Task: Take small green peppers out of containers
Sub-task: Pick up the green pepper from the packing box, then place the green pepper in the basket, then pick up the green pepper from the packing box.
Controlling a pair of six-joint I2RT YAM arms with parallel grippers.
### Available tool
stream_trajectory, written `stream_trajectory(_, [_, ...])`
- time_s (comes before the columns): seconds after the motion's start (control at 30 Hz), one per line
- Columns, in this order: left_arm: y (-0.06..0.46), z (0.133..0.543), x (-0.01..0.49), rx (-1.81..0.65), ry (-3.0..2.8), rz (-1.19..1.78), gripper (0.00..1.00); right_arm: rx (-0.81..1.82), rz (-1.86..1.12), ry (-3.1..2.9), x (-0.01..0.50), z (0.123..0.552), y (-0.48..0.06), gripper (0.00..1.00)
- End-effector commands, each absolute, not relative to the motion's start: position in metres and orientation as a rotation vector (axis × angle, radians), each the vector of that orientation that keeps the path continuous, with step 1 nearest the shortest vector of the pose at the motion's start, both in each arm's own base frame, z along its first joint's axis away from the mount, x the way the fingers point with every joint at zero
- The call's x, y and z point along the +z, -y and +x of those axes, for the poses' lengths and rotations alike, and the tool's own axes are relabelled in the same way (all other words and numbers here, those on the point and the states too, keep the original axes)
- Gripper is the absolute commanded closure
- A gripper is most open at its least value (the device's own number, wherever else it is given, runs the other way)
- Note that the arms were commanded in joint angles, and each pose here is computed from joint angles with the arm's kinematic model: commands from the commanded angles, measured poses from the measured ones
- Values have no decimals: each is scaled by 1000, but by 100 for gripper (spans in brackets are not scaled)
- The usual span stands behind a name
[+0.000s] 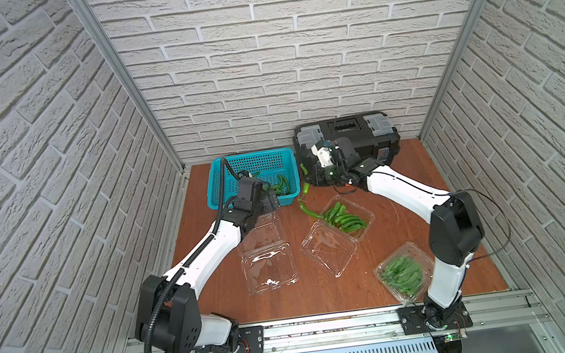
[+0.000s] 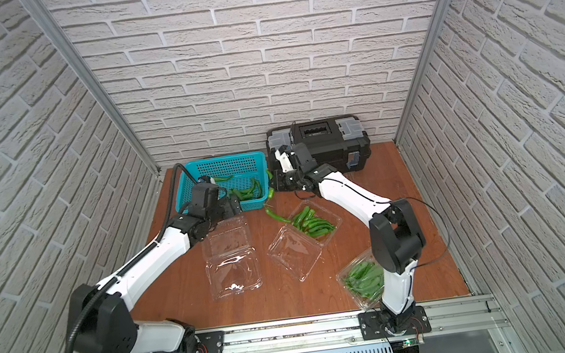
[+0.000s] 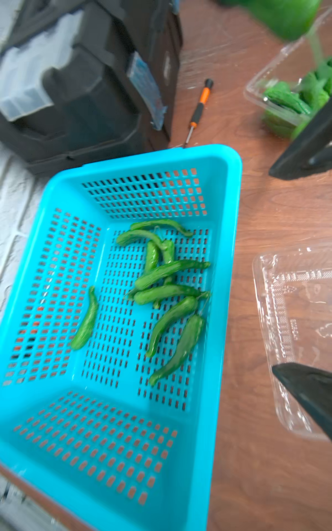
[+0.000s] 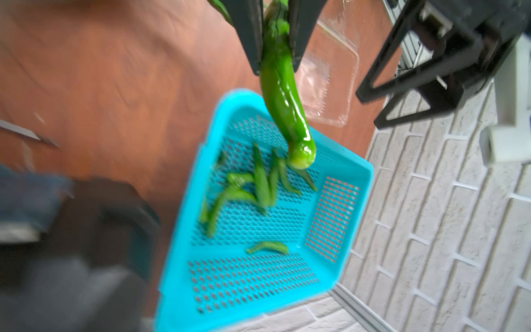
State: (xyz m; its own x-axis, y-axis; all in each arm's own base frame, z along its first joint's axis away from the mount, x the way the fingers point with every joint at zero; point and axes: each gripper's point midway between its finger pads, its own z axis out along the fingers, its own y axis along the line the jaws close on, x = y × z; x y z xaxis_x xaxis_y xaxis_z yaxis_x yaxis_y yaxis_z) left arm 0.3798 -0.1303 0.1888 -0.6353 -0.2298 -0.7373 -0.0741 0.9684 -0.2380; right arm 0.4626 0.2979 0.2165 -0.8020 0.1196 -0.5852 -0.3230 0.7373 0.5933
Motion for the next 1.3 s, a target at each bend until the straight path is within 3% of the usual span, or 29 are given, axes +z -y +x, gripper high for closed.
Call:
stream_trajectory(0.0, [113, 374, 194, -181, -2227, -264, 2, 1094, -206, -2154, 260, 483, -329, 85])
stream_trajectory(0.3, [110, 368, 201, -189, -2218, -245, 2, 1156, -51, -2063, 239, 547, -358, 84])
stream_trajectory(0.67, [123, 371, 196, -245, -2266, -215, 2, 795, 82, -2024, 218, 604, -332, 79])
stream_trajectory(0.83, [137, 374, 195, -287, -2277, -156, 2, 822, -15, -2067, 212, 590, -347, 68])
stream_trajectory(1.0, [183, 378, 197, -407, -2297, 70, 2, 779, -57, -2038, 242, 557, -324, 66])
stream_trajectory(1.13, [251, 367, 188, -511, -2330, 424, 2, 690, -1, -2087, 243, 514, -272, 67])
stream_trajectory(1.27, [320, 343, 167, -577, -2364, 829, 2, 453, 158, -2291, 199, 467, -190, 68])
